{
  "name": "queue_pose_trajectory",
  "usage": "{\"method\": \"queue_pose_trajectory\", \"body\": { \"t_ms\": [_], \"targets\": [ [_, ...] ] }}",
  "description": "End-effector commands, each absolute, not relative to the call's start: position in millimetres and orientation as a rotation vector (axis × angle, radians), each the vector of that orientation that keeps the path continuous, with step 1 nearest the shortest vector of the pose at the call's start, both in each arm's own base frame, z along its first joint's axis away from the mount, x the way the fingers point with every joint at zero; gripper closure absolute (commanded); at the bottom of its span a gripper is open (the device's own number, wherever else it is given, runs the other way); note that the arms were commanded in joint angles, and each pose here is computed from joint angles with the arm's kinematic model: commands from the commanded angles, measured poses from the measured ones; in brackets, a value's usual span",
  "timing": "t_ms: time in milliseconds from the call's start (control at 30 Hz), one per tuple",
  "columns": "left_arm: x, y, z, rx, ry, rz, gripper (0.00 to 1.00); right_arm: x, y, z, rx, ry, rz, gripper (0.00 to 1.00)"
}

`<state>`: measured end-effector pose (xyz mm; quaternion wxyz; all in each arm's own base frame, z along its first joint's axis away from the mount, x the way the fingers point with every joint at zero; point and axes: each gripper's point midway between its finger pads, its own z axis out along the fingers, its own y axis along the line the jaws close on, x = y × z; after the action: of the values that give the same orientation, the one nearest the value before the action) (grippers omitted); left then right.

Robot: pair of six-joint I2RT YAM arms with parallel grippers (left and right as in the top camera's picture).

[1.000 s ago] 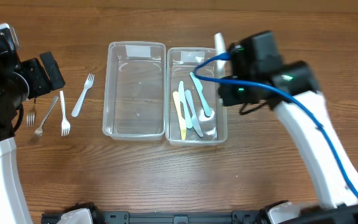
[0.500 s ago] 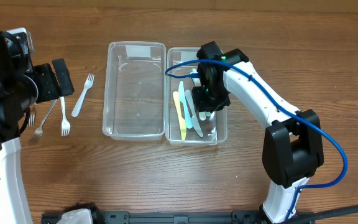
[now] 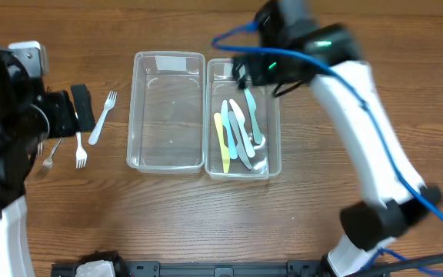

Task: Pack container

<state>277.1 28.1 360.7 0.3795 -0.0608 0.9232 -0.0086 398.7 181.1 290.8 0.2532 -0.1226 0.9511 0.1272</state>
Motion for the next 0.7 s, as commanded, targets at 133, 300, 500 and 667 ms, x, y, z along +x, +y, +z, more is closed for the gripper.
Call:
{"method": "queue_pose_trajectory", "body": {
  "t_ms": [133, 300, 500, 667],
  "targets": [
    [311.6, 27.9, 326.1, -0.065, 2.49, -0.005, 0.0, 391.1, 22.8, 351.6, 0.151, 2.507, 0.091, 0.0],
    [349.9, 44.9, 266.7, -0.047, 2.672, 0.079, 0.0, 382.7, -30.5, 319.2, 0.358, 2.6, 0.13, 0.0],
    [390.7, 49.6, 184.4, 0.132, 2.86, 0.077, 0.0, 372.2, -59.6, 271.6, 0.511, 2.706, 0.174, 0.0],
    [401.3, 53.2, 120.8, 0.165, 3.009, 0.047, 0.0, 368.2, -60.6, 246.9, 0.535, 2.763, 0.179, 0.0]
  ]
}}
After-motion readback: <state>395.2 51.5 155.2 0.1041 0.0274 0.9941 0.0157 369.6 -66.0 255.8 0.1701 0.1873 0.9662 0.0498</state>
